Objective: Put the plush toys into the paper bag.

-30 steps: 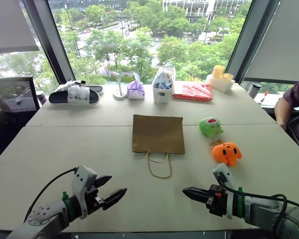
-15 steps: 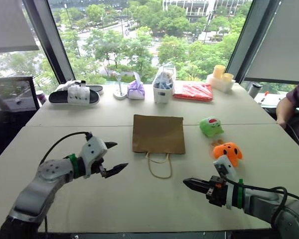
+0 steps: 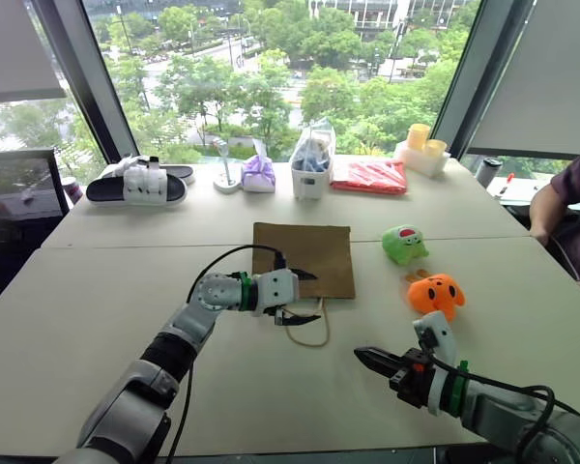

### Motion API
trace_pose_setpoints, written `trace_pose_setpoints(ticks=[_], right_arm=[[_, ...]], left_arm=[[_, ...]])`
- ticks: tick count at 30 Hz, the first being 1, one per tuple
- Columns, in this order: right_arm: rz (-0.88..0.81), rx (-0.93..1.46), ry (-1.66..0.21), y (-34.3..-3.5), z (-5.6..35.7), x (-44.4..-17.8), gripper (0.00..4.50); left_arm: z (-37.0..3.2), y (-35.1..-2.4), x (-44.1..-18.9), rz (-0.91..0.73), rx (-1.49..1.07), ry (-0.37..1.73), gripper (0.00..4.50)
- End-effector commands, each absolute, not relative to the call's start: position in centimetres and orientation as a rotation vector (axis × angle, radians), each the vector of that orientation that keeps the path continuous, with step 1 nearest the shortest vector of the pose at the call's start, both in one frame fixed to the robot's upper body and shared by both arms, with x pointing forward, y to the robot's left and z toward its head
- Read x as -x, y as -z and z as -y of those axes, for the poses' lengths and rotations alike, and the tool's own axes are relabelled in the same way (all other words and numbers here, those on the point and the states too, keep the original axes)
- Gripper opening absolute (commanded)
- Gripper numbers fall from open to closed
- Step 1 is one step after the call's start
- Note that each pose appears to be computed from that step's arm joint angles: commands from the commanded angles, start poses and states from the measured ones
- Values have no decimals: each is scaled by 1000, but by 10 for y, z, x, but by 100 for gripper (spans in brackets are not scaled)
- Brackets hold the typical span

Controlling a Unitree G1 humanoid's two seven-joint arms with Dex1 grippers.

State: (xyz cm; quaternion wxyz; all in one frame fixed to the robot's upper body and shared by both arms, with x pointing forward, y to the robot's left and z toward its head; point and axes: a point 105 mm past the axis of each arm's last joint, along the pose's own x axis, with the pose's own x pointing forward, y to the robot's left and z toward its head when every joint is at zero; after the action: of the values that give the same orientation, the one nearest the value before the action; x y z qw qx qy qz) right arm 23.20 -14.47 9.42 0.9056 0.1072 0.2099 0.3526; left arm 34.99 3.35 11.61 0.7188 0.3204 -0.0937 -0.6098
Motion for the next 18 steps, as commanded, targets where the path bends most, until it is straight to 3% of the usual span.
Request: trace_pose_setpoints(ticks=[1, 4, 5, 9, 18], right_arm=[[-363, -216, -724, -108, 143, -232, 0], [-364, -216, -726, -107, 141, -232, 0], [-354, -218, -731, -108, 139, -233, 0], [-295, -206, -731, -115, 128, -246, 0], [-97, -157, -664, -139, 97, -300, 0]], left_arm=[[-35, -133, -354, 268, -695, 1350, 171], [-33, -136, -353, 273, -681, 1367, 20], [-32, -142, -356, 268, -627, 1356, 6], [-23, -185, -376, 239, -337, 1238, 6], [-6, -244, -375, 192, -1, 1223, 6]])
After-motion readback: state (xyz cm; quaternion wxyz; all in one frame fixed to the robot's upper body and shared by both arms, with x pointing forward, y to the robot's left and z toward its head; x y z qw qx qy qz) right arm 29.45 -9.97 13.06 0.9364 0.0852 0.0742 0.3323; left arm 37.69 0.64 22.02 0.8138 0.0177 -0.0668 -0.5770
